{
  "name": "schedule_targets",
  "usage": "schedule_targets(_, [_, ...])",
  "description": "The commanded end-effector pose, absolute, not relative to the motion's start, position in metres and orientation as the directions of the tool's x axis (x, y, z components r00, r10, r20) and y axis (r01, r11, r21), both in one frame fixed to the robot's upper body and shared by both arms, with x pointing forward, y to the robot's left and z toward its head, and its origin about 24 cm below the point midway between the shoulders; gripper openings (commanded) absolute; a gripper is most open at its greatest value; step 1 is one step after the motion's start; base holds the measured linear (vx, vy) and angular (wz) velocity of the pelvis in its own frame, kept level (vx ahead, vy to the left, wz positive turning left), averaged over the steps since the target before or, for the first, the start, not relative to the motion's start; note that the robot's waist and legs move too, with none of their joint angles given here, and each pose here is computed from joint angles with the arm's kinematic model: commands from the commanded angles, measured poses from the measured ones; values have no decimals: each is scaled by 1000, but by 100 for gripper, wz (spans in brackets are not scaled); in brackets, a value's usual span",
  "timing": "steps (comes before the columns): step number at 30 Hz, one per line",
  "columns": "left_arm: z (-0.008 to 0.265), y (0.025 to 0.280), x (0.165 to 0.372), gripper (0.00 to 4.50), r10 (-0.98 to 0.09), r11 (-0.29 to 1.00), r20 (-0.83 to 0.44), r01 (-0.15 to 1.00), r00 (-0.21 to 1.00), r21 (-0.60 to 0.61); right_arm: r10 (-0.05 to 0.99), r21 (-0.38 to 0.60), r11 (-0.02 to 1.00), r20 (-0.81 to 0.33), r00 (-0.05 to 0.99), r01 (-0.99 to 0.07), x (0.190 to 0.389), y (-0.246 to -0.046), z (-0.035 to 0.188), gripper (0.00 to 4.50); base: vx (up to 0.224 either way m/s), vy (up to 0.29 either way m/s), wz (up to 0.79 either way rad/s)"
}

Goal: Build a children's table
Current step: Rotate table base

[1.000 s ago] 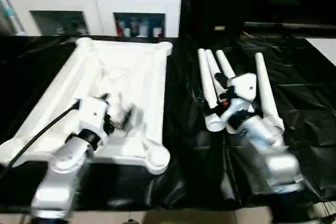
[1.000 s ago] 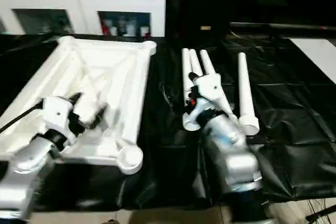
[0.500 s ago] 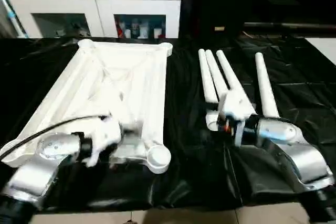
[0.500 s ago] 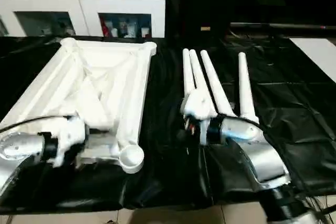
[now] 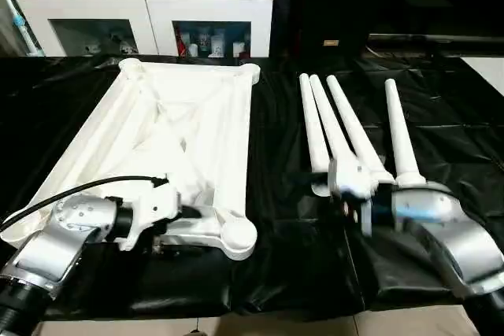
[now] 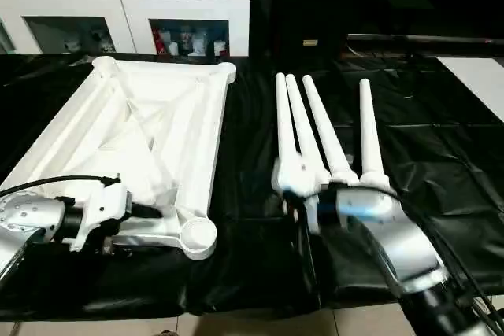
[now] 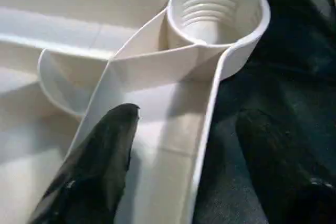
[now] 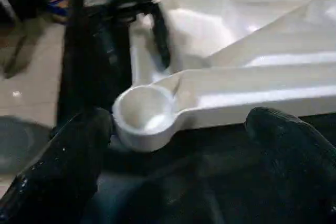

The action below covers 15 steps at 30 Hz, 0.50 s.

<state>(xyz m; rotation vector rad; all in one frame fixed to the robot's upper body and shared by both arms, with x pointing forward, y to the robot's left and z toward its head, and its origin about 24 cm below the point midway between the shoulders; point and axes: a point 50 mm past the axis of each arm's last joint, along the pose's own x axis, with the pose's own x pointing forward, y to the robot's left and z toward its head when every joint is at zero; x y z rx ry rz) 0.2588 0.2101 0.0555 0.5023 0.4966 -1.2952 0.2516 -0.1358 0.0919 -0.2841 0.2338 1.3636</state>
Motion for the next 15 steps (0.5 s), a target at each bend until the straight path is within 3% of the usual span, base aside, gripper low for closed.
schedule_targets(1, [62, 214, 263, 310, -773, 196, -598, 976, 211, 90, 937, -65, 116, -325, 131, -991, 246, -133, 98, 450, 0, 0, 0])
schedule_targets(15, [59, 218, 263, 205, -768, 175, -619, 983, 166, 46, 929, -26, 49, -365, 55, -998, 243, -133, 87, 450, 0, 0, 0])
